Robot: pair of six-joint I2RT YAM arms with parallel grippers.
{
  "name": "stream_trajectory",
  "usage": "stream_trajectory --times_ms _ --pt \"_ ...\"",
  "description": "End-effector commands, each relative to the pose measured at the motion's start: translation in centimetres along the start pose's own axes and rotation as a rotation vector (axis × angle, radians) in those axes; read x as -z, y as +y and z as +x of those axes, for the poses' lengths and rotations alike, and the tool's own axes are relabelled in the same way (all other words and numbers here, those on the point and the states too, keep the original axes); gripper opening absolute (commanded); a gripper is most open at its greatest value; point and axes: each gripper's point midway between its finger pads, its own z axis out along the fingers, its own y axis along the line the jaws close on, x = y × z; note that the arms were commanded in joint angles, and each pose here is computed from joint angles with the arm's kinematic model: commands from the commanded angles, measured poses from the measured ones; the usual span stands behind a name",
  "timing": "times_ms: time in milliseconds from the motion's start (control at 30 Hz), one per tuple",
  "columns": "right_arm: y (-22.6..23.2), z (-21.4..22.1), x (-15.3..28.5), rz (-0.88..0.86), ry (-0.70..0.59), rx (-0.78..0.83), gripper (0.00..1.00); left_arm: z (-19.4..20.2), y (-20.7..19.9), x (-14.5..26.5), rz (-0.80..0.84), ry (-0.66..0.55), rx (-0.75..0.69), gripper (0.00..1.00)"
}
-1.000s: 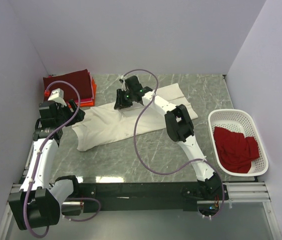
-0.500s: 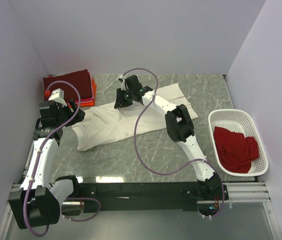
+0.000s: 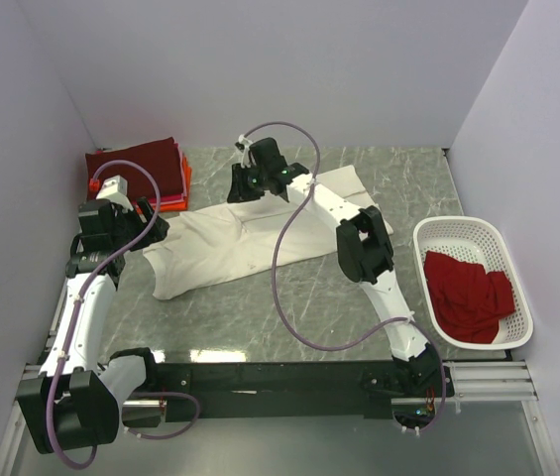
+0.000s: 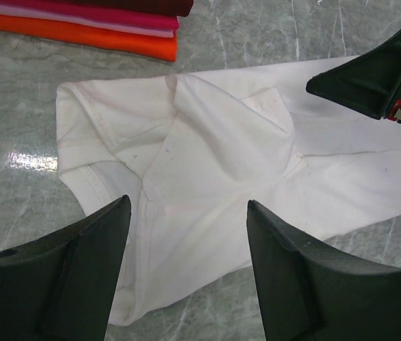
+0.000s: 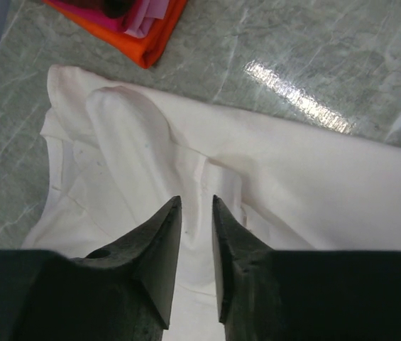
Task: Fold and stack the t-shirts
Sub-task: Fold the tshirt
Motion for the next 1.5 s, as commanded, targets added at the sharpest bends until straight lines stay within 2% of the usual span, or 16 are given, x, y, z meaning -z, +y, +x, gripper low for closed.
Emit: stream_trajectory --times_ms 0,67,233,800,1000,1133,1467 --pt "1.4 -2.3 1.3 -0.016 -0.057 0.043 0.33 -1.6 -0.5 0.2 0.011 -0.045 -0.033 0.72" --pt "1.3 -2.0 0.5 -0.021 -0.05 0.036 0.37 -1.6 -0.4 0.2 0.008 -0.044 -0.032 0.72" --pt "0.7 -1.2 -0.8 -0.023 -0.029 0.022 0.4 -1.6 -0.3 0.1 0.006 -0.043 -0.032 0.71" --pt "0.2 1.8 -3.0 -0.032 0.039 0.003 0.38 -1.5 -0.4 0.0 0.01 -0.039 -0.031 0.72" --pt "0.4 1.5 -3.0 -0.027 0.029 0.015 0.32 -1.5 -0.4 0.0 0.01 -0.039 -0.03 0.72" --pt "0.7 -0.2 -1.9 -0.009 -0.013 0.05 0.19 -1.5 -0.4 0.0 0.012 -0.037 -0.032 0.72" --pt "2.0 -3.4 1.1 0.029 -0.094 0.14 0.17 -1.5 -0.4 -0.1 0.015 -0.033 -0.031 0.72"
